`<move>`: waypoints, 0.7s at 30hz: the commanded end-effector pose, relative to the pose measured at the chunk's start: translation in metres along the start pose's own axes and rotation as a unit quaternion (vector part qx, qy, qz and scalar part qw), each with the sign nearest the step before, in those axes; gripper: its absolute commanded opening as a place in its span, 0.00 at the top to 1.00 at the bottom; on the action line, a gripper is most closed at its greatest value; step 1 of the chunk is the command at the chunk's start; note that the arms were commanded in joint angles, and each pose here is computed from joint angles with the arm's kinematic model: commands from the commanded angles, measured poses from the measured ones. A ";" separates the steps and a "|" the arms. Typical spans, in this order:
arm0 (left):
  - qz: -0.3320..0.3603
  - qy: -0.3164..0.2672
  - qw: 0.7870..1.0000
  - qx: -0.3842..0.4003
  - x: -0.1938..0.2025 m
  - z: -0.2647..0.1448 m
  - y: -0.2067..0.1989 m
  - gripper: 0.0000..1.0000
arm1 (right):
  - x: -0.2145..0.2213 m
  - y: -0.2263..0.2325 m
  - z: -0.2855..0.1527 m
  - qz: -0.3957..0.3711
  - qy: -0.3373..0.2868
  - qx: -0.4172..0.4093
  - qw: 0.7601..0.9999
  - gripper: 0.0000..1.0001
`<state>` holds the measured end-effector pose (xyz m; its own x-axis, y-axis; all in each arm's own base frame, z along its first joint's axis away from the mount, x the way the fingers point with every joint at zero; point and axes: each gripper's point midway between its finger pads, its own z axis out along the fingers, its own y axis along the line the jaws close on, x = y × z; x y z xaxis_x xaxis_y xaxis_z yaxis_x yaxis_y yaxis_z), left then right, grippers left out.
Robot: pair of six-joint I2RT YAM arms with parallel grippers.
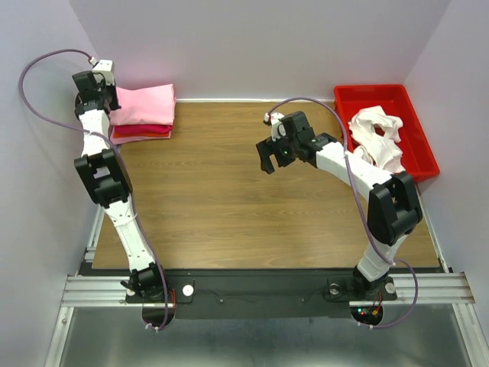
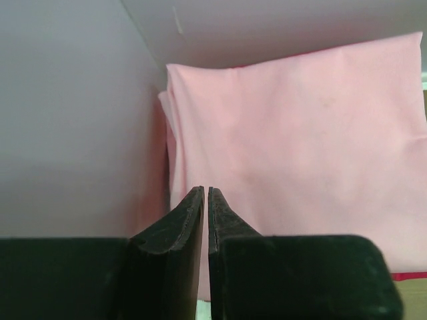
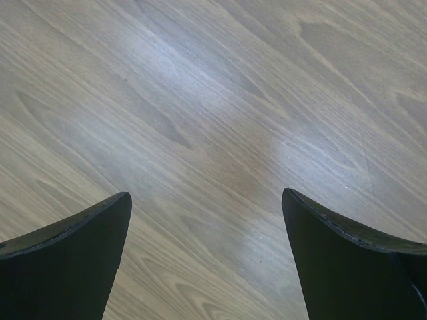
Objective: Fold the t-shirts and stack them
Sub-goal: Neatly place the folded tshirt to the corner
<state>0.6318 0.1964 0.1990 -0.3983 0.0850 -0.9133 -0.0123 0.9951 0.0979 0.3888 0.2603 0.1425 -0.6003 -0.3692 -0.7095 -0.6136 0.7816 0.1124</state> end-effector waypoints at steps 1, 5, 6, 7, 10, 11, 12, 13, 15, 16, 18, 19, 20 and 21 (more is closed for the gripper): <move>-0.005 -0.048 0.999 0.011 -0.025 0.002 0.003 0.81 | -0.002 0.001 0.008 0.003 -0.001 -0.011 1.000 0.00; -0.011 -0.045 0.999 0.001 -0.016 0.015 0.007 0.82 | 0.002 0.001 0.014 0.006 0.006 -0.012 1.000 0.00; -0.012 -0.037 0.999 -0.006 -0.005 0.022 0.011 0.82 | 0.003 0.001 0.016 0.006 0.008 -0.012 1.000 0.00; -0.014 -0.035 0.999 -0.011 -0.002 0.024 0.013 0.82 | 0.004 0.000 0.017 0.007 0.010 -0.012 1.000 0.00; -0.015 -0.026 0.999 -0.031 0.012 0.032 0.021 0.82 | 0.007 0.000 0.021 0.008 0.015 -0.013 1.000 0.00; -0.016 -0.026 0.999 -0.035 0.014 0.034 0.025 0.82 | 0.008 -0.001 0.022 0.007 0.017 -0.012 1.000 0.00; -0.017 -0.023 0.999 -0.039 0.020 0.036 0.028 0.82 | 0.011 -0.001 0.024 0.009 0.020 -0.012 1.000 0.00; -0.018 -0.020 0.999 -0.043 0.023 0.038 0.030 0.82 | 0.010 -0.002 0.024 0.008 0.019 -0.011 1.000 0.00; -0.021 -0.014 0.998 -0.058 0.031 0.041 0.037 0.82 | 0.014 -0.003 0.025 0.009 0.024 -0.010 1.000 0.00; -0.024 -0.014 0.998 -0.065 0.032 0.040 0.040 0.82 | 0.014 -0.002 0.025 0.009 0.024 -0.010 1.000 0.00; -0.026 -0.008 0.996 -0.084 0.040 0.040 0.048 0.82 | 0.015 -0.002 0.026 0.009 0.026 -0.011 1.000 0.00; -0.026 -0.006 0.996 -0.090 0.041 0.039 0.050 0.82 | 0.014 -0.002 0.026 0.009 0.025 -0.010 1.000 0.00; -0.025 -0.003 0.994 -0.108 0.043 0.037 0.056 0.82 | 0.015 -0.002 0.026 0.010 0.026 -0.010 1.000 0.00; -0.025 -0.004 0.993 -0.116 0.040 0.034 0.060 0.82 | 0.013 -0.003 0.026 0.008 0.024 -0.010 1.000 0.00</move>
<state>0.6504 0.2219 0.1215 -0.4530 0.0428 -0.8905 -0.1098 0.9886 0.1034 0.3879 0.2629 0.1054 -0.6495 -0.3976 -0.6482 -0.6121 0.7791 0.1354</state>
